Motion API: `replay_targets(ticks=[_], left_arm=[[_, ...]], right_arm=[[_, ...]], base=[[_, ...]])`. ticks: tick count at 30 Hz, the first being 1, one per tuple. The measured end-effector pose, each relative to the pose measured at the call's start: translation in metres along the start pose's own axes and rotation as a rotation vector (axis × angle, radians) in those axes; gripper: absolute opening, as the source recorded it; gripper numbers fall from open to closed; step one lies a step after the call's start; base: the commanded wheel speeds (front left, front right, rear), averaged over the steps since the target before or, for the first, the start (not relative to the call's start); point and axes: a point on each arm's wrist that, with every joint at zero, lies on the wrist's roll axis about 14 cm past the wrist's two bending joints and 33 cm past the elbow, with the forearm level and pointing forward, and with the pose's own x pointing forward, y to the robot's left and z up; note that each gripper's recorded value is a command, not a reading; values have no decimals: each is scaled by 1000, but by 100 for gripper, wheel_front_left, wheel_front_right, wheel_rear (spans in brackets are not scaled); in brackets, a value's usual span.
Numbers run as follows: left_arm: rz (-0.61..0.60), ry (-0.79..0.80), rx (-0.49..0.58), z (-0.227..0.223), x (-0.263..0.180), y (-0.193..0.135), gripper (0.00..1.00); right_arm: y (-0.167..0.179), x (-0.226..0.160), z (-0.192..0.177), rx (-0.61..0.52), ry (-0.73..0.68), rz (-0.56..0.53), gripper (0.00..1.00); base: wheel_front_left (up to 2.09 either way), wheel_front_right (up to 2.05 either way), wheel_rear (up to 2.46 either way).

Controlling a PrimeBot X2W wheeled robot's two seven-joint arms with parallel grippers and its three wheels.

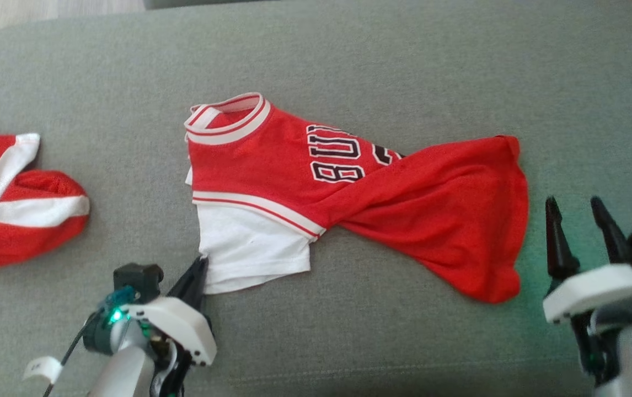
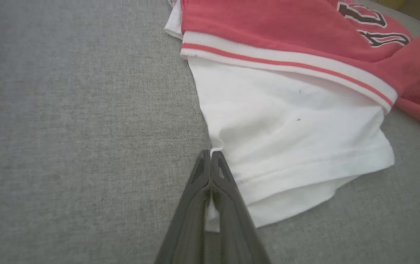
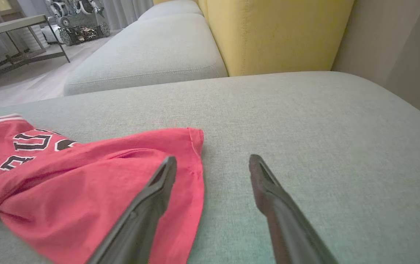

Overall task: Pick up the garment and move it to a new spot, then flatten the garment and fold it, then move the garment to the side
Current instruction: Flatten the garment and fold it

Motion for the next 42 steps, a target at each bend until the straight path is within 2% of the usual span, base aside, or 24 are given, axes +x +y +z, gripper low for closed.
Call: replay_targets(ticks=[6,12,13,15,20,24,33,42], left_arm=[[5,-46,7,12,13,4,0],[21,-76,-6,18,21,7,0],[23,-83,-7,19,21,8,0],[28,-95,-8,21,23,10,0],[50,-142,-8,30,22,15,0],[76,-238,-2,58,17,22,0],[82,-581,52,166,-19,20,0],[32,-876,131,267,-83,-7,0]], right_arm=[[-1,46,-15,-30,121,24,100],[9,65,-44,-42,265,63,100],[10,68,-48,-43,289,68,84],[12,71,-54,-45,315,78,0],[18,75,-45,-5,283,93,0],[22,75,-13,47,182,109,0],[36,38,51,287,31,192,0],[43,-6,148,372,-209,300,0]], base=[[0,0,0],[0,0,0],[0,0,0],[0,0,0],[0,0,0],[0,0,0],[0,0,0],[0,0,0]])
